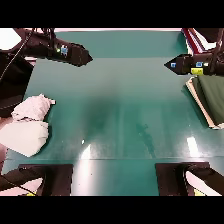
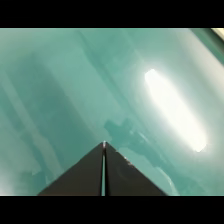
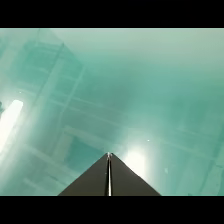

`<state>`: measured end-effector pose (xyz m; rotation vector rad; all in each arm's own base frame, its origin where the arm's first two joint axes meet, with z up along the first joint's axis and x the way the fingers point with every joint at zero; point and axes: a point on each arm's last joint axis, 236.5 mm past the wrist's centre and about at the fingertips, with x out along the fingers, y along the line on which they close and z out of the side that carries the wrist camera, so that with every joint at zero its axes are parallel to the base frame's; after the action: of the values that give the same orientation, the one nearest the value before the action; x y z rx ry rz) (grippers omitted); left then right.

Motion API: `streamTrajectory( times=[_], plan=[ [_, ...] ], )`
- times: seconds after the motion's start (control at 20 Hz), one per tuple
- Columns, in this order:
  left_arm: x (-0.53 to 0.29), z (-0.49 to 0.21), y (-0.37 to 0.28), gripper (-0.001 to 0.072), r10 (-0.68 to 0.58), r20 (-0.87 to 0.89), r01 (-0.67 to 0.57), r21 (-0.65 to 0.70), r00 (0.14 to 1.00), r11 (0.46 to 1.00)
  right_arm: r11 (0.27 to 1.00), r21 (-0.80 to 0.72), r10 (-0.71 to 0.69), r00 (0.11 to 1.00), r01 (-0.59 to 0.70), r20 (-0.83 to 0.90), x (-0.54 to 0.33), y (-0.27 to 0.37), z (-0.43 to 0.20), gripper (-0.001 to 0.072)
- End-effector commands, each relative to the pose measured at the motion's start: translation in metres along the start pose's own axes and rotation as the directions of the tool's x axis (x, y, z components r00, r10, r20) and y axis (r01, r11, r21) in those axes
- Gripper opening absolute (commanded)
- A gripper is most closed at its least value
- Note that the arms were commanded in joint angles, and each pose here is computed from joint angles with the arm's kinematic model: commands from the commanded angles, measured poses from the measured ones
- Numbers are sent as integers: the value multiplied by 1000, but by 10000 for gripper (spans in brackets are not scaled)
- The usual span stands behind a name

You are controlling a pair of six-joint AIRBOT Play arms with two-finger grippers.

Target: Fold the shirts.

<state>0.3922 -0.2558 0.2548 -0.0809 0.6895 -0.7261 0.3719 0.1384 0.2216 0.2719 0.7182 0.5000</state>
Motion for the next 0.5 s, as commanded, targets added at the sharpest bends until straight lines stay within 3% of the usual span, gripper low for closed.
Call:
streamTrajectory(
  times=[0.0,0.15,0.25,0.35,0.45],
  plan=[
    [-1,24,3,26,11,102,-10,-10,995,1000,1000,-1,2,1000,-2,1,0,1,0,15],
    [-11,30,14,26,48,126,-48,-1,991,999,1000,-1,2,1000,-2,0,0,1,0,15],
    [-40,26,45,26,144,112,-141,-30,983,990,1000,-1,2,1000,-2,-2,0,1,0,15],
    [-89,15,97,26,324,87,-321,-47,942,946,1000,-2,3,1000,-3,-7,-1,1,-2,15],
    [-131,-14,146,26,498,-20,-498,-58,867,865,1000,-2,3,1000,-3,-7,-1,1,-2,15]
  ],
)
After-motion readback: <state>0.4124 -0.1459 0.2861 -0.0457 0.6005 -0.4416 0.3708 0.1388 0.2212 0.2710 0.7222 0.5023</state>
